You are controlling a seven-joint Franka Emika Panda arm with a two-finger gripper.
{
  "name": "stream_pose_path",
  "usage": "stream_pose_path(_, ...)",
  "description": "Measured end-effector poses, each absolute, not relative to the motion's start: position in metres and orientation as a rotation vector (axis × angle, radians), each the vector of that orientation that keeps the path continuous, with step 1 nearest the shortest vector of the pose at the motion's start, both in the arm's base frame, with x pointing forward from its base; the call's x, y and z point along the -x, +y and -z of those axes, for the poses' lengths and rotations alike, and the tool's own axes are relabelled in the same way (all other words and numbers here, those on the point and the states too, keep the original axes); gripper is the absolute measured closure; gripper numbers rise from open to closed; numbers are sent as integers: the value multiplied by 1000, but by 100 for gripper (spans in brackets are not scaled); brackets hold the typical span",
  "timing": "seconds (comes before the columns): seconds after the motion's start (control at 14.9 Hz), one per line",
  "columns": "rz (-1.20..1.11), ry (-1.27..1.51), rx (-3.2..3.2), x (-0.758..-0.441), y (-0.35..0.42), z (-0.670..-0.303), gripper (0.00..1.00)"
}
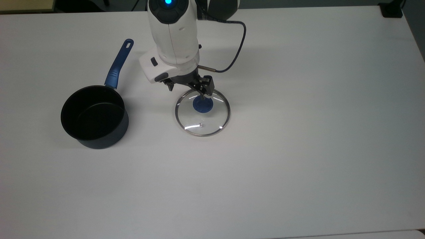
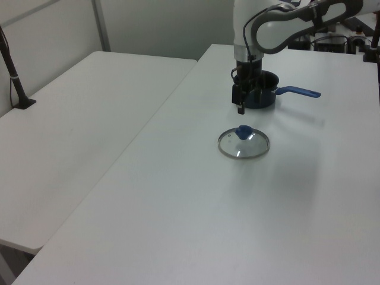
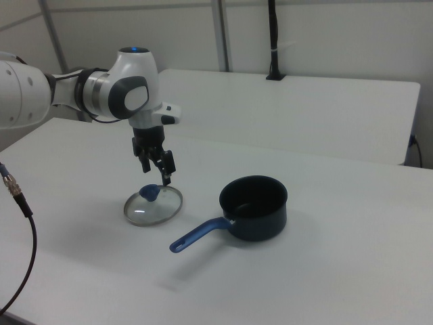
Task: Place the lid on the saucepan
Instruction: 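Move the gripper over the glass lid and lower onto the blue knob, then close the gripper on the blue knob and lift the glass lid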
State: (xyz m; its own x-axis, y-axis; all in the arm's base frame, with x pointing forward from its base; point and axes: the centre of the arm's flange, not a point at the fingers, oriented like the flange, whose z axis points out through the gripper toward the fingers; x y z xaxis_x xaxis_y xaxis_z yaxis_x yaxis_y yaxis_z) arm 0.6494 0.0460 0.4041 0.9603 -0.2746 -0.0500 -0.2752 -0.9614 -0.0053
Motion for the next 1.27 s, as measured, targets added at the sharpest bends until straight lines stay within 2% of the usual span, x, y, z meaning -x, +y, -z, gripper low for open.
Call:
stream_pose_path(0.47,-98,449,3112,-654,77,-368,0)
stream_pose_path(1.27,-125,486,3125,-657,96,-335,0)
